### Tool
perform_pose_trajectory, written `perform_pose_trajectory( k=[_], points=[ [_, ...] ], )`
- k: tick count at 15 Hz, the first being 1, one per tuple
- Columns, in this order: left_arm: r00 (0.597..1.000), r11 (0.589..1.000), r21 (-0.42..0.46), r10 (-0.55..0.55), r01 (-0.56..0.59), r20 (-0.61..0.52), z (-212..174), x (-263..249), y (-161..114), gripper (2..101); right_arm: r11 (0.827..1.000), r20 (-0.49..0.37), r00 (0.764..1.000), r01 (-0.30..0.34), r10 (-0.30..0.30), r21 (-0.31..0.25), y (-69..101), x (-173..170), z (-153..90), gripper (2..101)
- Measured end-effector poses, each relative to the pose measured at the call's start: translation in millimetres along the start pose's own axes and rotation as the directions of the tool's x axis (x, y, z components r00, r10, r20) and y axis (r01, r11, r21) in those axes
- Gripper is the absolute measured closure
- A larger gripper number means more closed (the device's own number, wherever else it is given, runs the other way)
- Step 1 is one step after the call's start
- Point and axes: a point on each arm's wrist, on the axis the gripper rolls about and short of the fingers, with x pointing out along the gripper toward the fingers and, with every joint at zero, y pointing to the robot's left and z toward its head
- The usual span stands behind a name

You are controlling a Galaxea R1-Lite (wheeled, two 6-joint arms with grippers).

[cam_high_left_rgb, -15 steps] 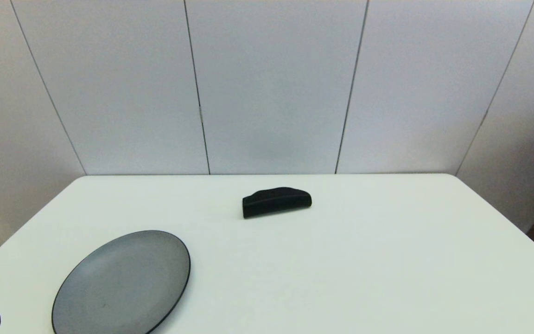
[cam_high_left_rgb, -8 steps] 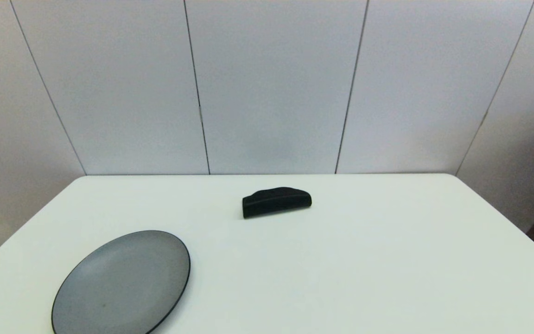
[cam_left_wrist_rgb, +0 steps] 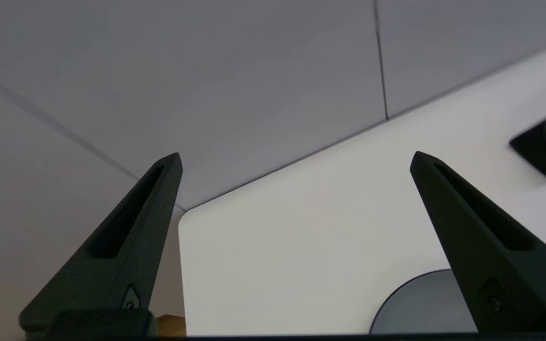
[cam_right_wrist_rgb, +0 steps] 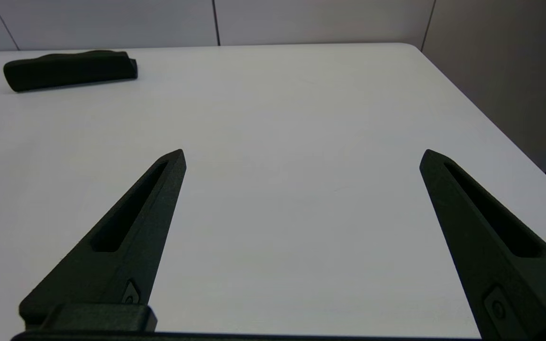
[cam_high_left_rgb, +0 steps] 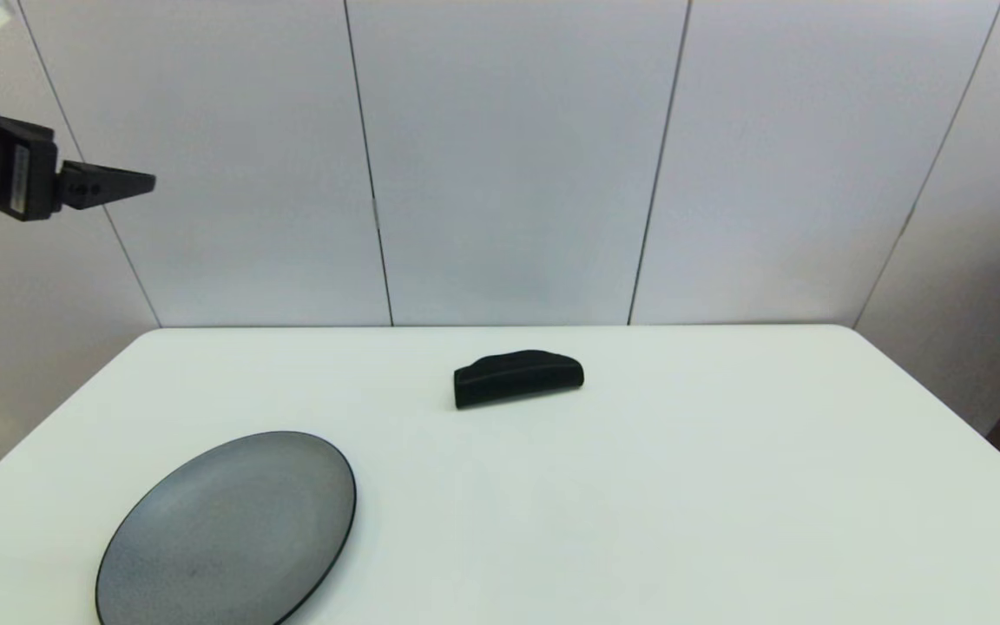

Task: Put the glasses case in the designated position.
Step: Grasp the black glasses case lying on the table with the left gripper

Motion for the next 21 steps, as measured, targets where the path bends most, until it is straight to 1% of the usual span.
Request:
perform_pose_trajectory(
  k=[2,4,5,7,9,13,16,18,21],
  points=[
    [0.993,0.992,0.053,-0.114,0.116,-0.042,5.2,24.6,3.7,5.4,1.000,0.000,1.000,0.000,0.000,0.000,0.0,0.0,0.0,4.3],
    [0.973,0.969,0.110,-0.215,0.223,-0.083,11.0,44.7,5.4,5.4,1.000,0.000,1.000,0.000,0.000,0.000,0.0,0.0,0.0,4.3],
    [0.958,0.951,0.137,-0.262,0.277,-0.119,10.3,55.9,3.4,5.4,1.000,0.000,1.000,0.000,0.000,0.000,0.0,0.0,0.0,4.3],
    [0.909,0.897,0.189,-0.363,0.401,-0.204,1.5,79.8,-8.8,5.4,1.000,0.000,1.000,0.000,0.000,0.000,0.0,0.0,0.0,4.3],
    [0.870,0.846,0.229,-0.430,0.481,-0.241,-3.4,101.4,-25.1,5.4,1.000,0.000,1.000,0.000,0.000,0.000,0.0,0.0,0.0,4.3],
    [0.805,0.773,0.236,-0.533,0.589,-0.260,-0.9,132.0,-69.5,5.4,1.000,0.000,1.000,0.000,0.000,0.000,0.0,0.0,0.0,4.3],
    [0.758,0.727,0.222,-0.596,0.649,-0.265,5.0,144.6,-105.4,5.4,1.000,0.000,1.000,0.000,0.000,0.000,0.0,0.0,0.0,4.3],
    [0.732,0.700,0.224,-0.614,0.678,-0.294,4.8,153.5,-127.7,5.4,1.000,0.000,1.000,0.000,0.000,0.000,0.0,0.0,0.0,4.3],
    [0.707,0.672,0.233,-0.623,0.702,-0.333,-1.2,170.5,-153.7,5.4,1.000,0.000,1.000,0.000,0.000,0.000,0.0,0.0,0.0,4.3]
  ],
)
